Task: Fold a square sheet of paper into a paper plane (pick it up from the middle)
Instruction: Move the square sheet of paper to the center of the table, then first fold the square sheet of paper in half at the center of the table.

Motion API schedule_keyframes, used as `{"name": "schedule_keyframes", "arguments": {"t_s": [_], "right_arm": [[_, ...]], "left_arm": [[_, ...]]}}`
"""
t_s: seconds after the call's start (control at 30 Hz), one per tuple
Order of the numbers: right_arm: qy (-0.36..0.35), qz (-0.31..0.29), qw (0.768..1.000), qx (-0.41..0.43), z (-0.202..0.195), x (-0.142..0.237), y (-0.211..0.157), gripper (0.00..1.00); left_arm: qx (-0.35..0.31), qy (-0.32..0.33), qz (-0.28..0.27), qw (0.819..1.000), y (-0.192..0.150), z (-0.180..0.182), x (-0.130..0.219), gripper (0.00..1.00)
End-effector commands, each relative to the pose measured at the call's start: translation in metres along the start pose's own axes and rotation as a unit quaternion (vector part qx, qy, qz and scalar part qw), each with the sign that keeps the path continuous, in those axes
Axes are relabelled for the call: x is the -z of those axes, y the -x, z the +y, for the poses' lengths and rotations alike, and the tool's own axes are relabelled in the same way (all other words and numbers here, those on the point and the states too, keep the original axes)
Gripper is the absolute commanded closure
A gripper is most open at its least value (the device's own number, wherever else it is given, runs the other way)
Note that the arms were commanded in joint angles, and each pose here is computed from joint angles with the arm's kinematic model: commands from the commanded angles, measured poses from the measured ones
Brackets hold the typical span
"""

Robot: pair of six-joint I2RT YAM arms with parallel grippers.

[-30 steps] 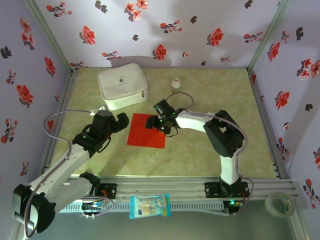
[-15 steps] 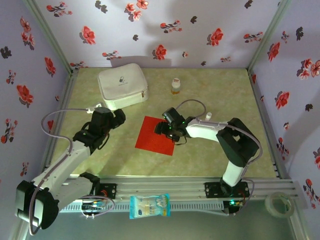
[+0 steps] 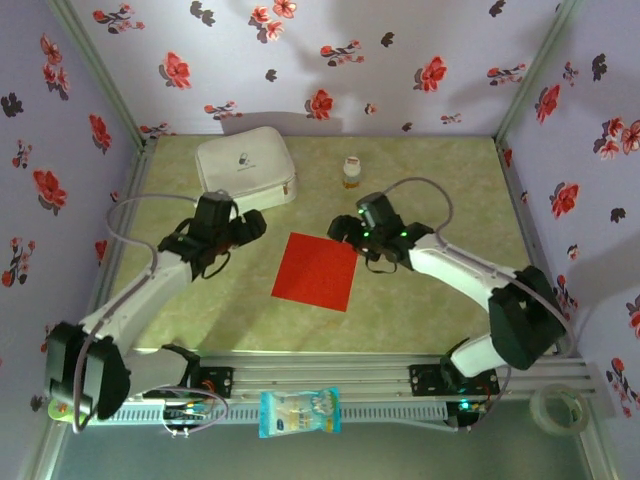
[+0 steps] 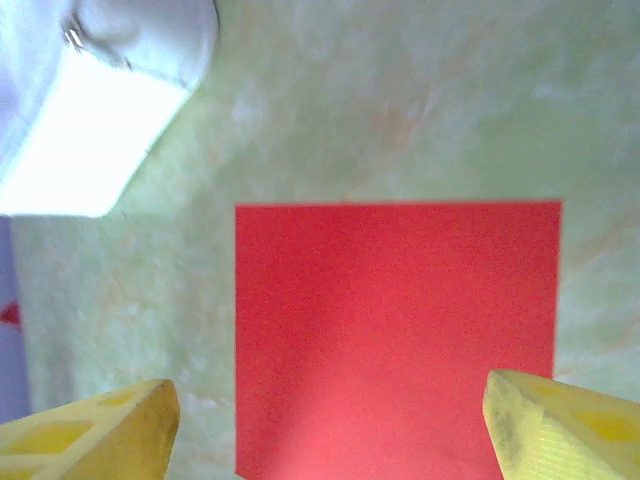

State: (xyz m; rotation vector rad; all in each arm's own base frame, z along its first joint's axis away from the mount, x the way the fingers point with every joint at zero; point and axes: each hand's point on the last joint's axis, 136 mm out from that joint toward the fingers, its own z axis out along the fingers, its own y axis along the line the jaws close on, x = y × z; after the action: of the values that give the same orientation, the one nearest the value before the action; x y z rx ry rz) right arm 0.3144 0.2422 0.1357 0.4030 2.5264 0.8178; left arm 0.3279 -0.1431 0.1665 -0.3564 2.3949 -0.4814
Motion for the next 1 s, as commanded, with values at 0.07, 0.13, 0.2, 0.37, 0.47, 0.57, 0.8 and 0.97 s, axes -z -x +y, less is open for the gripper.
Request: {"name": "schedule_keyframes", "arguments": {"t_s": [0.07,0.13,0.2,0.37,0.47,0.57,0.8,0.97], "right_arm": [[0.001,0.01,1.0,-0.008,-0.03,0.02,0.008,0.19],[-0.002,0.015,1.0,-0.02,-0.039,0.025,0.009,0.19],[0.0,0.016,0.999,-0.03,-0.044,0.029,0.009,0.19],[0.006,0.026,0.999,-0.044,-0.049,0.031,0.0,0.2],[0.003,0.023,0.998,-0.053,-0.056,0.033,-0.005,0.2],[0.009,0.008,0.998,-0.06,-0.063,0.036,-0.008,0.2],[0.001,0.009,0.998,-0.067,-0.077,0.038,-0.019,0.18],[0.01,0.006,0.998,-0.055,-0.073,0.039,-0.017,0.16]], "left_arm": [[-0.06,0.006,0.112,0.992,-0.027,-0.028,-0.007,0.21],[-0.084,0.008,0.137,0.987,-0.04,-0.041,-0.011,0.21],[-0.098,0.011,0.162,0.982,-0.054,-0.051,-0.017,0.22],[-0.129,0.03,0.215,0.968,-0.088,-0.067,-0.033,0.24],[-0.159,0.037,0.241,0.957,-0.108,-0.078,-0.04,0.25],[-0.184,0.043,0.26,0.947,-0.129,-0.086,-0.051,0.24],[-0.22,0.062,0.295,0.928,-0.153,-0.099,-0.071,0.22],[-0.244,0.104,0.306,0.914,-0.155,-0.094,-0.078,0.21]]}}
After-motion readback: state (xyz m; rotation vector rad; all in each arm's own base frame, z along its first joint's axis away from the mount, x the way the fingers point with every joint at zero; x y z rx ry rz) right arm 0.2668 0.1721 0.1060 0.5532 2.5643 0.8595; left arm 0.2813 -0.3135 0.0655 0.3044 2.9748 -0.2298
